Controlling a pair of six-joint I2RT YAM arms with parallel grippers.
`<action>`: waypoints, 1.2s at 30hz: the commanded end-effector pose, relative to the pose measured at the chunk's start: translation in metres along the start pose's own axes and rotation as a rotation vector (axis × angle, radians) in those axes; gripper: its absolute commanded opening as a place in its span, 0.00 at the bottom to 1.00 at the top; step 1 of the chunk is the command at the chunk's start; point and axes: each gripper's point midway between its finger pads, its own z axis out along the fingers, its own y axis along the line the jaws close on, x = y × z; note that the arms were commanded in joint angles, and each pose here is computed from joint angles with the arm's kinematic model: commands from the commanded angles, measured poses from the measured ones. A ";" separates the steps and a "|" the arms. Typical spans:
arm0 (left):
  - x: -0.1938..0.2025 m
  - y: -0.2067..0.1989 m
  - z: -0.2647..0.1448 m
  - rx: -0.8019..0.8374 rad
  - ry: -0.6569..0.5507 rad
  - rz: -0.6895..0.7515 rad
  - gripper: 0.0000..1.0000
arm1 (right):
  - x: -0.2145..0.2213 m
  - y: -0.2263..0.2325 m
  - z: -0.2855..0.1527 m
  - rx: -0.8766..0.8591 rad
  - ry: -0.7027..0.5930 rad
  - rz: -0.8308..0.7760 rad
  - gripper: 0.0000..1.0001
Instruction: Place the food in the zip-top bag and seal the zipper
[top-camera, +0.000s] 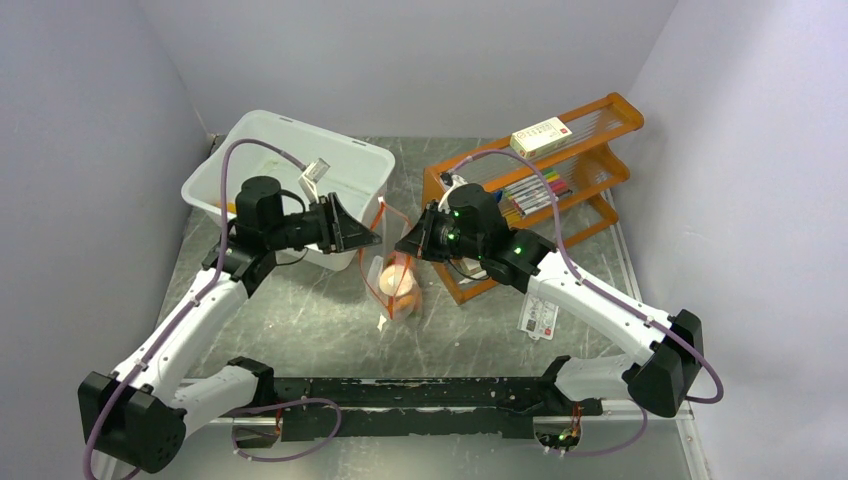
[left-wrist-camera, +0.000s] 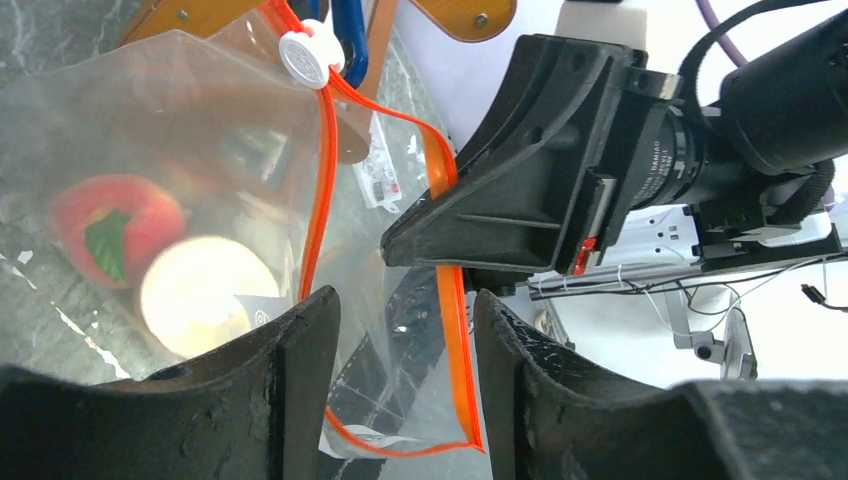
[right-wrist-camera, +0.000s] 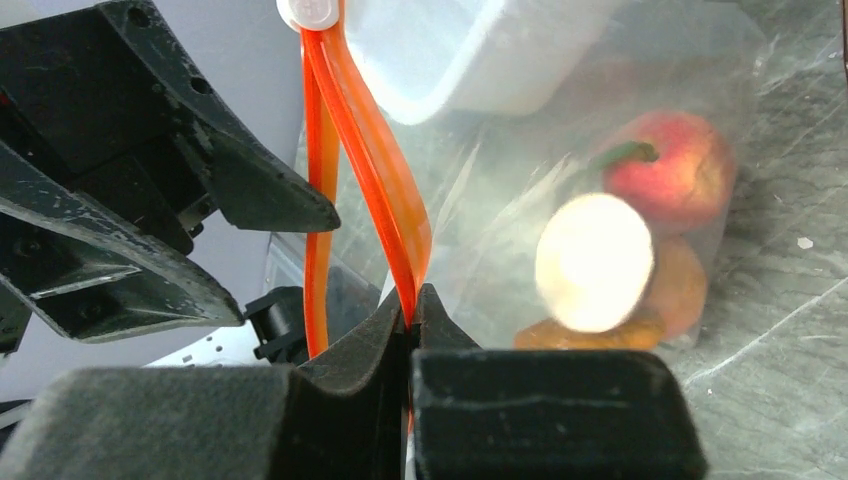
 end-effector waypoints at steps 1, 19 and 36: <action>-0.001 0.001 0.003 -0.025 0.007 0.032 0.51 | -0.006 0.009 -0.005 -0.034 -0.025 -0.024 0.00; -0.035 -0.013 -0.019 -0.174 -0.095 0.182 0.87 | -0.005 -0.002 -0.022 0.002 -0.041 -0.112 0.00; -0.111 0.103 -0.079 -0.920 -0.343 0.172 0.99 | 0.013 -0.007 -0.048 -0.099 -0.019 -0.379 0.00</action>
